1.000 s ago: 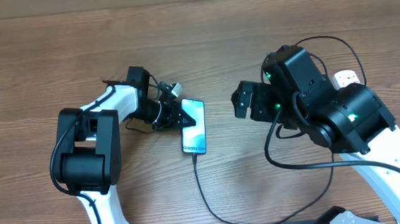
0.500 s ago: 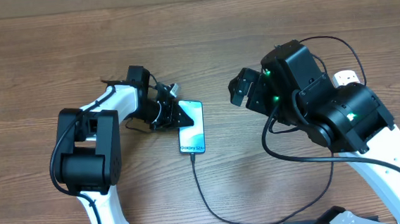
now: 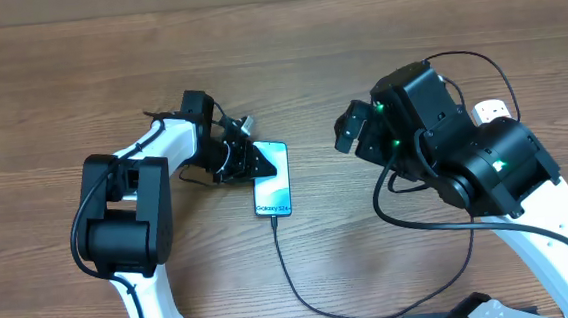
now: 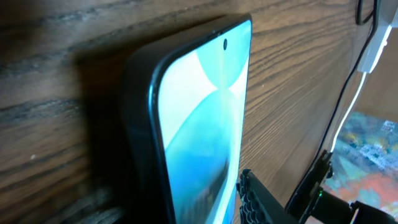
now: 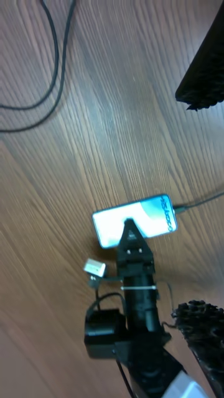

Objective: Plug charger to phone and switch on socket
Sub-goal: 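Lower the phone flat onto the table with the left gripper, then open the left gripper and lift it away from the phone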

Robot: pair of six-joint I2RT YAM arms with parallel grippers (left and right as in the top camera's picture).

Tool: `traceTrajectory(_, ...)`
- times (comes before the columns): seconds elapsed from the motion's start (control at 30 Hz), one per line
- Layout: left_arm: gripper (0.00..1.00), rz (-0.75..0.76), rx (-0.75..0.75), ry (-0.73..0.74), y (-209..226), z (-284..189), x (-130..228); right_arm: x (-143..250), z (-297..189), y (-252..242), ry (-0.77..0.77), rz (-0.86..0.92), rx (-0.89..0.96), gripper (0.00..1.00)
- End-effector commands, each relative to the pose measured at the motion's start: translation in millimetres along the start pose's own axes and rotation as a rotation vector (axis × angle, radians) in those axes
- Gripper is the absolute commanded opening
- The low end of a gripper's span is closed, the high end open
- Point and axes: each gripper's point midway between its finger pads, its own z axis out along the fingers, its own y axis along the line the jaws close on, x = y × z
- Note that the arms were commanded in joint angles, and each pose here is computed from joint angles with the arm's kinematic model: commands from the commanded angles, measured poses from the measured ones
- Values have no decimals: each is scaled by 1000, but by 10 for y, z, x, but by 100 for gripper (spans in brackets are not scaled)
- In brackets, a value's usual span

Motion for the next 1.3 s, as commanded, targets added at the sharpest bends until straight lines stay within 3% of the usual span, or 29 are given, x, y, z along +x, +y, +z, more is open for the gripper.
traceTrajectory(0.0, 33, -45, -145, -5, 282, 25, -4, -71, 3, -85, -39, 6, 43, 100)
traceTrajectory(0.3, 38, -125, -262, 4, 479, -16, 61, -93, -1, -144, -54, 5, 72, 100)
traceTrajectory(1.27, 44, -191, -347, -13, 618, -59, 65, -195, -19, -239, -116, 2, 125, 100)
